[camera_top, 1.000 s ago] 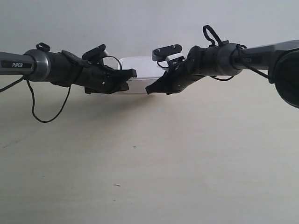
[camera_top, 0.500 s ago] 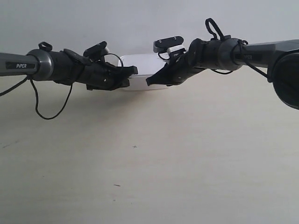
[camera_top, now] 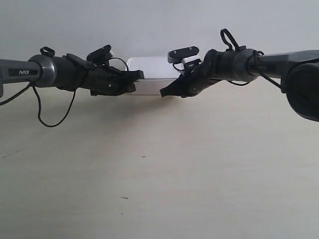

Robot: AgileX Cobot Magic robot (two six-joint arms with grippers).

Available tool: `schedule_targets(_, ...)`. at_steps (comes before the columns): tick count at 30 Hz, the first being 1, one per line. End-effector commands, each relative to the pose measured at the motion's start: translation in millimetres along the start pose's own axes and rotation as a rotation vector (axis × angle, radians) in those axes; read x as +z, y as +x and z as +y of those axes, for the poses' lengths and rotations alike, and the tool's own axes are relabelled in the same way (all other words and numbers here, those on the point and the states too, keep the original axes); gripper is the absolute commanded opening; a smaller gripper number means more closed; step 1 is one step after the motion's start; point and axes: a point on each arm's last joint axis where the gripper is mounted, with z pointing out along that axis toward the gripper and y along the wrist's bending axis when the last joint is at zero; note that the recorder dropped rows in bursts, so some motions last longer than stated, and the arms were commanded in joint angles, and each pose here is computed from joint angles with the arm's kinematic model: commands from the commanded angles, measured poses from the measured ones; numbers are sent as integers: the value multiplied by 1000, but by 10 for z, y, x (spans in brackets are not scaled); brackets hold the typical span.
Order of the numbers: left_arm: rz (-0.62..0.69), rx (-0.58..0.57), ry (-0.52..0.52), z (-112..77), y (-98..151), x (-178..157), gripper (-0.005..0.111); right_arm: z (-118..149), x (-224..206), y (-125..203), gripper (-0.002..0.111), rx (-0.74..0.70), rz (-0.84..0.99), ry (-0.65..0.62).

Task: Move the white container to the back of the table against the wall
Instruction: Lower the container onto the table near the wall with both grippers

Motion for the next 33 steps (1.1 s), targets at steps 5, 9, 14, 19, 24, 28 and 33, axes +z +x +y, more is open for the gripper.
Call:
schedule_targets(5, -16, -4, 2, 50, -43, 40, 0, -32, 1, -120, 0, -11, -47, 10)
schedule_targets(9, -22, 0, 11, 45, -68, 66, 0, -37, 0, -132, 0, -11, -61, 15)
schedule_targets(14, -24, -1, 7, 62, -59, 89, 0, -43, 20, -173, 0, -12, -81, 18)
schedule_targets(19, -31, -1, 5, 81, -66, 115, 0, -47, 44, -189, 0, -13, -91, 19)
schedule_targets(24, -57, -2, -17, 103, -91, 113, 0, -51, 87, -150, 0, -12, -86, 21)
schedule_targets(28, -62, -7, -23, 143, -111, 101, 0, -52, 123, -115, 0, -5, -79, 19)
schedule_targets(33, -56, -13, -21, 186, -126, 85, 0, -52, 130, -111, 0, 1, -81, 18)
